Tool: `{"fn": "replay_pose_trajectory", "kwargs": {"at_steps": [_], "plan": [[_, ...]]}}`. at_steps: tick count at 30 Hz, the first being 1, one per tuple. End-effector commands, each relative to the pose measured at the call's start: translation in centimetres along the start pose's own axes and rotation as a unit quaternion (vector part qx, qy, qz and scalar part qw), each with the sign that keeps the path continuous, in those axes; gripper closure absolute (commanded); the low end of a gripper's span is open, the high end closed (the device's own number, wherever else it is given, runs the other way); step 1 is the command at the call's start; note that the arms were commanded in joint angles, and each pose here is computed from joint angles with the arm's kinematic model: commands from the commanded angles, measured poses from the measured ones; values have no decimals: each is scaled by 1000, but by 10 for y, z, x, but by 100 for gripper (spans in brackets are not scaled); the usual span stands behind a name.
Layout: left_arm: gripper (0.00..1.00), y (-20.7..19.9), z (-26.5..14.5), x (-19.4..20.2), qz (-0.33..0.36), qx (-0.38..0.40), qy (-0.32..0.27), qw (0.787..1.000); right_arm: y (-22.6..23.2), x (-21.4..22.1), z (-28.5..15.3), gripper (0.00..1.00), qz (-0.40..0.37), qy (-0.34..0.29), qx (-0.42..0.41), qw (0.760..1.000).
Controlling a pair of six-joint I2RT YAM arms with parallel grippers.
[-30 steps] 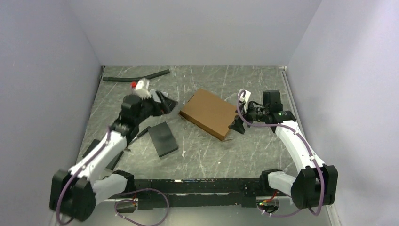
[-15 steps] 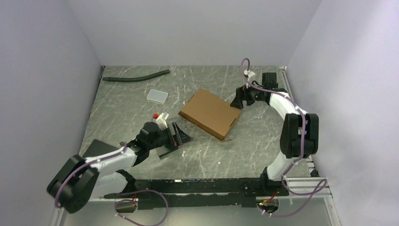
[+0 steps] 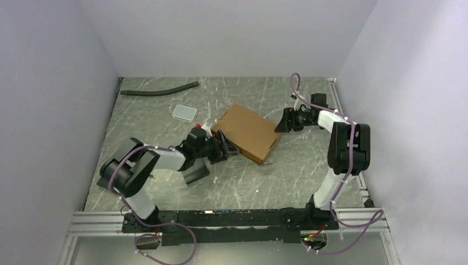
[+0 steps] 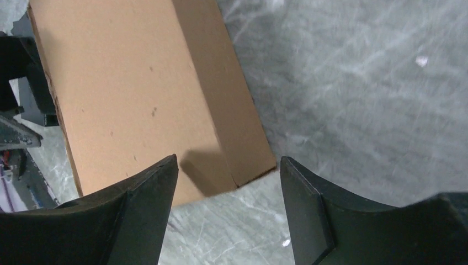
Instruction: Fold the paper box
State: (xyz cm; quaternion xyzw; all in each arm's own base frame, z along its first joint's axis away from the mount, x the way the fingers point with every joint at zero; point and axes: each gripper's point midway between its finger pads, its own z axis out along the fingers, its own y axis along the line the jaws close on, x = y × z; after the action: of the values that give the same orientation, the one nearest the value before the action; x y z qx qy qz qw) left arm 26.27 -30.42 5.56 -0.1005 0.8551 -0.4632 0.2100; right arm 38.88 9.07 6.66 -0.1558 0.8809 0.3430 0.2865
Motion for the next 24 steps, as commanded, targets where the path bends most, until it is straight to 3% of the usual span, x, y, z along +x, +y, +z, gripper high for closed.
{"fn": "replay_pose_trajectory", "kwargs": {"at_steps": [1, 5, 7, 13, 18, 24], "plan": [[5, -8, 20, -12, -4, -10, 4, 1000, 4, 16, -6, 30, 33, 6, -16, 999], [6, 4, 28, -15, -6, -47, 9, 999, 10, 22, -12, 33, 37, 2, -14, 999], [17, 11, 31, -14, -9, -64, 18, 998, 15, 31, -13, 37, 46, 9, -20, 999], [18, 18, 40, -25, -4, -82, 32, 996, 40, 73, -17, 45, 66, 52, -49, 995], [18, 11, 44, -49, 22, -91, 35, 995, 60, 85, -24, 44, 55, 60, -61, 995], [16, 7, 15, -56, 67, -109, 18, 992, 53, 51, -47, 33, -39, 10, 10, 999]]}}
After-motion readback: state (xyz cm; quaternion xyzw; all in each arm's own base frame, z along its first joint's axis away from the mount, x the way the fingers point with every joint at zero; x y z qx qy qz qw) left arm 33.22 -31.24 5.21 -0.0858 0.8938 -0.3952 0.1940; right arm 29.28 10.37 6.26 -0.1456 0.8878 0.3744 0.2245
